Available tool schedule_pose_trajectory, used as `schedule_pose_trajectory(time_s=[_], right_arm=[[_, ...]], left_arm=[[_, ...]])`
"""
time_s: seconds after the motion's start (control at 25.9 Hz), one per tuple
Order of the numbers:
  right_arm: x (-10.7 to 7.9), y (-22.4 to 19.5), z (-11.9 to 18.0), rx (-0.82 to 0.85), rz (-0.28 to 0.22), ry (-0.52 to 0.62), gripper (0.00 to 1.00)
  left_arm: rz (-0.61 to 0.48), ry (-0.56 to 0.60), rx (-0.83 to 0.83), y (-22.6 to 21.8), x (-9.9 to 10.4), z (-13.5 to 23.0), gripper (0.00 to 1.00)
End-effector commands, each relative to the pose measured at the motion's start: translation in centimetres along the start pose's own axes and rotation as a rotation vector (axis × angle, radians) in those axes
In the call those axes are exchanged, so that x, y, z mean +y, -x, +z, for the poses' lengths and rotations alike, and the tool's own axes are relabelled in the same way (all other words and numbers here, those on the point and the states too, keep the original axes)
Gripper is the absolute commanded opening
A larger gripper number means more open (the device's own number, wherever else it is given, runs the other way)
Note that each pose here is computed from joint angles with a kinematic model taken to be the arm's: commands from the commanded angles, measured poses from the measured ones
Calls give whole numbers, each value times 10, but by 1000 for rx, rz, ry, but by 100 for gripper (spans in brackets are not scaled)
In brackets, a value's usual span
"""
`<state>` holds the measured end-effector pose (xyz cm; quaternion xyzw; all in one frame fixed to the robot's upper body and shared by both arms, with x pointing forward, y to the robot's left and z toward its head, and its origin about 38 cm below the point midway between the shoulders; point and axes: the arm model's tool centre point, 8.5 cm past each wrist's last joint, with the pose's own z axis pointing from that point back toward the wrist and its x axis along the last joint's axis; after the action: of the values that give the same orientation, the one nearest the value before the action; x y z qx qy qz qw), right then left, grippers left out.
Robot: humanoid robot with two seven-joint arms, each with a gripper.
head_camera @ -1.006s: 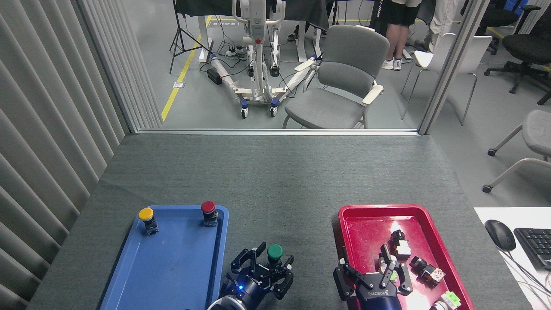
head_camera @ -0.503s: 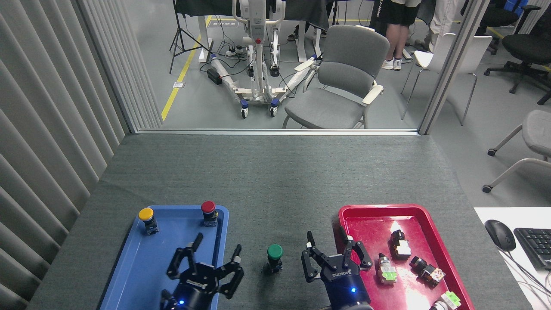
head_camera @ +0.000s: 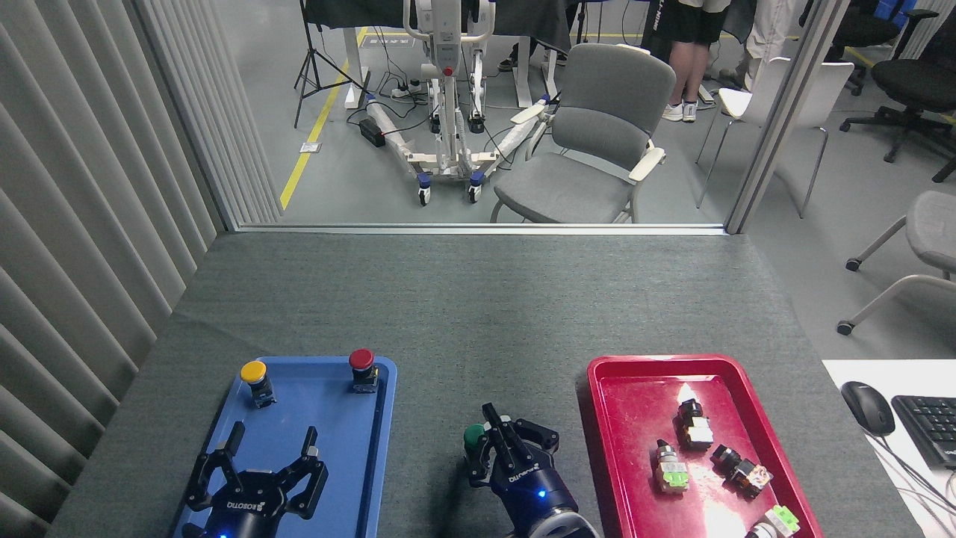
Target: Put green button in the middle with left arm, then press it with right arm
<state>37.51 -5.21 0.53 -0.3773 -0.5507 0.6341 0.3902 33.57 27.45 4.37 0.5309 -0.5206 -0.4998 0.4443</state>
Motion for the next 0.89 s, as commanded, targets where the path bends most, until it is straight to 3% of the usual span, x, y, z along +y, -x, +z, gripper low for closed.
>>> schedule_pose_trajectory(time_s=[0.0,0.19,0.43,0.46,0.54,0.62,0.66,0.85], right_arm=[[10,-5,-3,-27,18,-39,0],[29,-3,1,-24,24,-113,0],[29,-5,2,-21,14,-109,2],[22,-4,0,-15,-4,-85,10],[6,-3,-3,7,-41,-17,45],[-5,0,-5,49,-49,45,90],[-9,2,-5,71,-47,68,100],[-36,27,-2,163,-71,195,100]], left_arm=[[-2,3,26,8,-1,0,100],[7,5,35,12,-1,1,100],[7,3,41,14,0,1,100],[9,3,42,14,0,1,100],[18,-1,49,15,1,-1,100],[50,-10,76,23,3,-1,100],[71,-12,86,25,3,0,100],[92,-21,89,26,5,0,100]])
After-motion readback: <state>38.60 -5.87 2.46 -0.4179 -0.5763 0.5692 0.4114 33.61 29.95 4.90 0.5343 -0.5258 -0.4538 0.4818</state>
